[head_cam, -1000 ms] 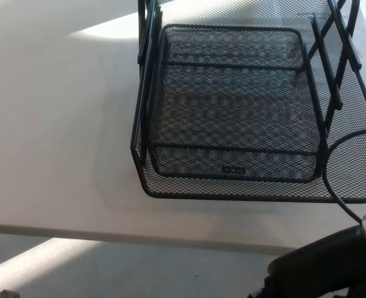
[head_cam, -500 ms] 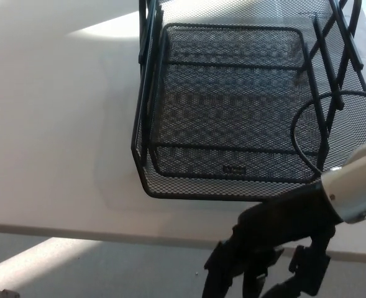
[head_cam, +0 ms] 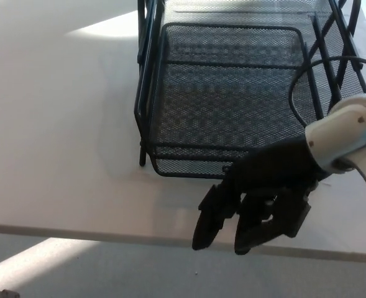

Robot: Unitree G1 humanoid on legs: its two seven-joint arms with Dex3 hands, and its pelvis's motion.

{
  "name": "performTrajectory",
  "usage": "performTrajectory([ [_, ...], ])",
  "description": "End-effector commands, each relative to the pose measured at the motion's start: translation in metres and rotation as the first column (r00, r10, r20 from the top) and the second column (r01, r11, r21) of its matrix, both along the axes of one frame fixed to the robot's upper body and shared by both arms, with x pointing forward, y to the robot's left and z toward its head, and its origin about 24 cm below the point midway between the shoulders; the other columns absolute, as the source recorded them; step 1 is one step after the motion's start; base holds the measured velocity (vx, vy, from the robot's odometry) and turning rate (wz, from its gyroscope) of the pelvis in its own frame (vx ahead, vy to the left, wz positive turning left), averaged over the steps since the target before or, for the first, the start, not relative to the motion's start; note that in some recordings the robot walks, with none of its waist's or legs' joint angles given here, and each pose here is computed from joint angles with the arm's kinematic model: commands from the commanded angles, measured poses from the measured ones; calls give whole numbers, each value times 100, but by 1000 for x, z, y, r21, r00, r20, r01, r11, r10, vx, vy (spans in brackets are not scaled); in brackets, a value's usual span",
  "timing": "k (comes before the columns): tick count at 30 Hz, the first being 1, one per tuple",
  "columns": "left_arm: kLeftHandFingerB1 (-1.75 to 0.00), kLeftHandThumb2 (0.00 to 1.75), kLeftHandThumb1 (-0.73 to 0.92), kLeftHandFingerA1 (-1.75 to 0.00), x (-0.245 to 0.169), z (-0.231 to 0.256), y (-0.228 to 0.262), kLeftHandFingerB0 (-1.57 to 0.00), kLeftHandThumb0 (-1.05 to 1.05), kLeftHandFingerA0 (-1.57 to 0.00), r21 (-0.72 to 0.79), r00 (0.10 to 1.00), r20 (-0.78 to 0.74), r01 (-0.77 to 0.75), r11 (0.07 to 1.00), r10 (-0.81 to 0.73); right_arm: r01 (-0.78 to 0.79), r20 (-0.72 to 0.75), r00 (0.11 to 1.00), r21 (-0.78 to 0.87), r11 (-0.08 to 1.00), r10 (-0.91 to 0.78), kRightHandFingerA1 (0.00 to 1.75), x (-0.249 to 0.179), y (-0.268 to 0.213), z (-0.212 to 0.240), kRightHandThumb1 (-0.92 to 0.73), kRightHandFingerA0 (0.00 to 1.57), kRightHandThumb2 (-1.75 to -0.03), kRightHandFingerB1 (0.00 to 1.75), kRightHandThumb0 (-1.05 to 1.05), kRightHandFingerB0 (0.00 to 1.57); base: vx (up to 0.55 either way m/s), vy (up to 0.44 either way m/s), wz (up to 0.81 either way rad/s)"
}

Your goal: A balck drawer is kept on the middle of the table and the robot uses its right hand to push it back away from the robot

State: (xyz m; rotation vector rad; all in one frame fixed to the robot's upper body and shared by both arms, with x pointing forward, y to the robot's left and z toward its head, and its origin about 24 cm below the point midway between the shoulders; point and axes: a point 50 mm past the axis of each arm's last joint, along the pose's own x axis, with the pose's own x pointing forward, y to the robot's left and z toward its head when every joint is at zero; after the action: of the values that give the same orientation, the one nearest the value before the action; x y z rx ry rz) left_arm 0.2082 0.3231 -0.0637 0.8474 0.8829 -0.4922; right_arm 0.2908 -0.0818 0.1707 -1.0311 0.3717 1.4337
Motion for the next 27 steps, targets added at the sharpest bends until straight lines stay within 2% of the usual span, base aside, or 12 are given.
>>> performTrajectory([
  [1, -33, 63, 74, -38, -4, 1, 6, -35, -56, -47, 21, 1000, 0, 3, 1000, -3, 34, 14, 999, -15, 999, -33, 41, 23, -2, 1, -77, 50, -63, 36, -53, 38, 0, 0, 0],
  [14, -34, 62, 74, -39, -6, 1, 6, -36, -55, -51, 7, 1000, -2, 2, 1000, -2, 227, 28, 974, -6, 974, -227, 41, 73, -23, 4, -75, 56, -63, 36, -52, 40, 0, 0, 0],
  [22, -33, 63, 75, -38, -5, 1, 5, -36, -56, -48, 16, 1000, -3, 12, 1000, -12, 333, 77, 940, -9, 943, -331, 41, 91, -41, 4, -72, 58, -62, 35, -51, 38, 0, 0, 0],
  [27, -33, 63, 71, -39, -5, 1, 6, -34, -57, -48, 15, 1000, -3, 8, 1000, -8, 335, 58, 941, -2, 942, -334, 41, 89, -47, -4, -72, 58, -63, 36, -50, 40, 0, 0, 0],
])
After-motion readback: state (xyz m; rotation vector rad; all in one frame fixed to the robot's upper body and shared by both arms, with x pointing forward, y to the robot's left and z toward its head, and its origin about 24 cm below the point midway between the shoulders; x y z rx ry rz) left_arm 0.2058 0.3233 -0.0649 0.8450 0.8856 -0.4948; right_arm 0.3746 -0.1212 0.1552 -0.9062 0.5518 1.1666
